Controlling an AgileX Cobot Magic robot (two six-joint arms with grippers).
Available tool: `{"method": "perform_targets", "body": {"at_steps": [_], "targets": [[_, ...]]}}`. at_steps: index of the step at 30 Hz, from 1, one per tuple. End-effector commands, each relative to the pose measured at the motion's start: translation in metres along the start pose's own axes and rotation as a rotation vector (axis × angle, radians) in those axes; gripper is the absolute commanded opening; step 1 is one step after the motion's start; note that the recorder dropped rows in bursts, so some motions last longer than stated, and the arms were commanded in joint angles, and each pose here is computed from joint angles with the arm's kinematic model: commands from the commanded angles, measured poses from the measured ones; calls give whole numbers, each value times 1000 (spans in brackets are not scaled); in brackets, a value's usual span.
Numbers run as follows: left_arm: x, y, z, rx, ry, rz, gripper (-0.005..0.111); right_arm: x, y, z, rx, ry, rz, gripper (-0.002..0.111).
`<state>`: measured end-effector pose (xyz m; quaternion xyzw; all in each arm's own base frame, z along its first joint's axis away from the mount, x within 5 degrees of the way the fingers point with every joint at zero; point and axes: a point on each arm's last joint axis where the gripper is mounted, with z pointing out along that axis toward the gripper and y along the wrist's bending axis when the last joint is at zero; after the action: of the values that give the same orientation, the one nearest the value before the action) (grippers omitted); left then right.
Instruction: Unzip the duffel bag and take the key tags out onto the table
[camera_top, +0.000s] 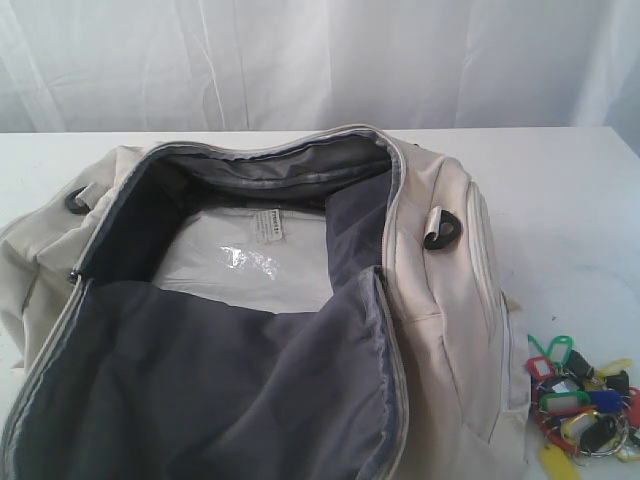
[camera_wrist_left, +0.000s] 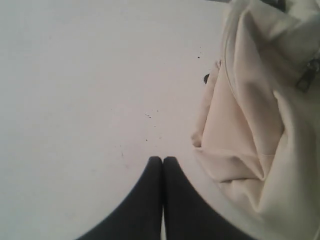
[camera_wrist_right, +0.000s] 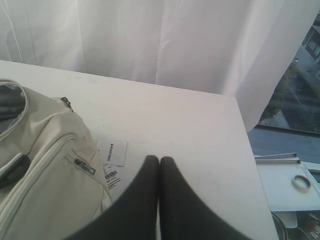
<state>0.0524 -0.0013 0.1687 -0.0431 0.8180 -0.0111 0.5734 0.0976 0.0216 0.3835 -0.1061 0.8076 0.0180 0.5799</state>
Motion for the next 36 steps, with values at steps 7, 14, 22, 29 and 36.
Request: {"method": "perform_targets", "body": {"at_steps": [7, 14, 22, 29, 36], "targets": [[1, -1, 0, 12, 2, 176, 0, 0, -1, -1, 1, -14, -6, 0], [1, -1, 0, 12, 2, 176, 0, 0, -1, -1, 1, -14, -6, 0], [1, -1, 0, 12, 2, 176, 0, 0, -1, -1, 1, -14, -6, 0], [1, -1, 0, 9, 3, 177, 0, 0, -1, -1, 1, -14, -6, 0], [1, 2, 0, -15, 4, 231, 0, 0, -1, -1, 1, -14, -6, 0]]}}
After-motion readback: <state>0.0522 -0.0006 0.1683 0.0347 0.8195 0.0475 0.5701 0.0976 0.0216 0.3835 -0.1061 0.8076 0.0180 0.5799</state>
